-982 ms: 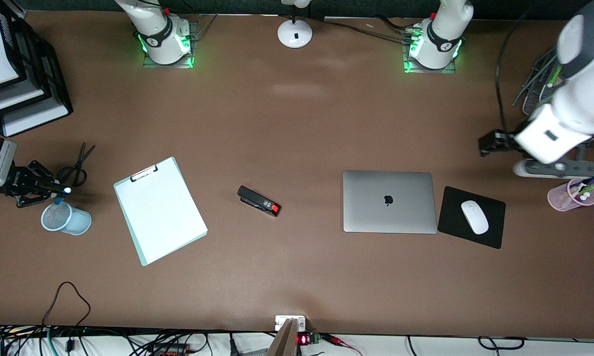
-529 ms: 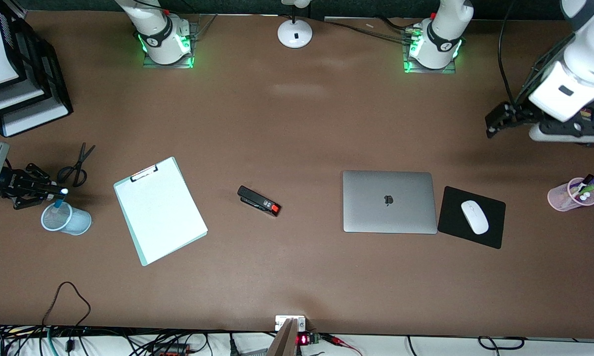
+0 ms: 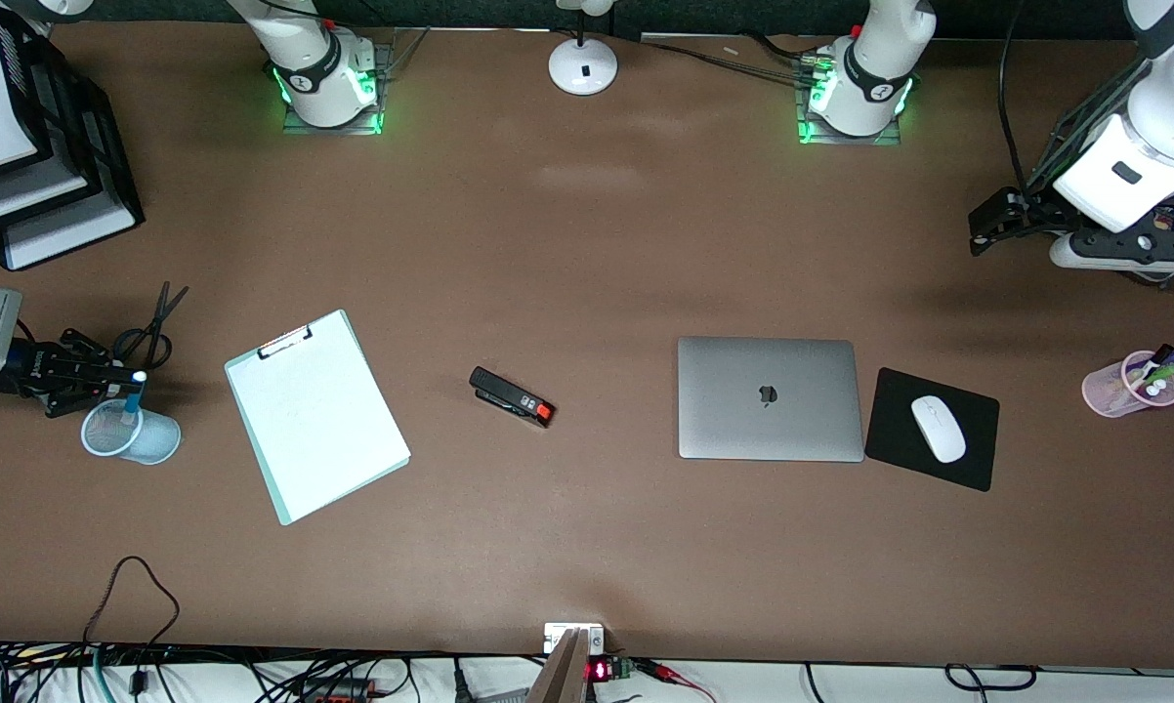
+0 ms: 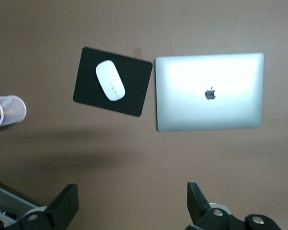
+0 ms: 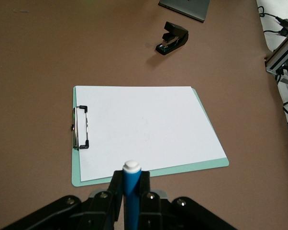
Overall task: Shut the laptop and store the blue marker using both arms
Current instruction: 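Carry the marker over the light blue cup while the left gripper withdraws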
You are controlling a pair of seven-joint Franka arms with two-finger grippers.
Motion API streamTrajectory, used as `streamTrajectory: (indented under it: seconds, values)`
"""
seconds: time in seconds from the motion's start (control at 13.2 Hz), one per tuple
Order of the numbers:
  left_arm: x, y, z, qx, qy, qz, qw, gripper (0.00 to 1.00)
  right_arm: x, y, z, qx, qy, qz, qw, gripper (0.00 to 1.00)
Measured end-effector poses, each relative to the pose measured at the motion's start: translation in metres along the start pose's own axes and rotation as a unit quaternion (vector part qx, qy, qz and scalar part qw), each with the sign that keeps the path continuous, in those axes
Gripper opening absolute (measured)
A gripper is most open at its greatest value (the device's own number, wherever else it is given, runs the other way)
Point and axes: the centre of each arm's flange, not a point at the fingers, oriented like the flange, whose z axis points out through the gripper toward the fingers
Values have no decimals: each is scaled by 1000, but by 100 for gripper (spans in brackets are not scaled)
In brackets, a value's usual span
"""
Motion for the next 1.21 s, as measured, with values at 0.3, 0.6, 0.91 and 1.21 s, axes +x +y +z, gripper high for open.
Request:
streamTrajectory:
  seconds: [0.3,0.6,0.91,1.21]
  values:
    - [2,7,1,0,-5,7,1000,100,-11,-6,-14,-9,-1,-10,1000,18]
    - [4,8,-1,0,-4,8,1000,100,-28,-6,-8,-11,-1,-8,1000,18]
    - [10,16,-8,0,0,16,1000,100,-49,-17,-6,-20,1,1,1000,18]
    - [11,29,-11,10,3,30,999,100,-58,-19,-1,-25,4,6,1000,18]
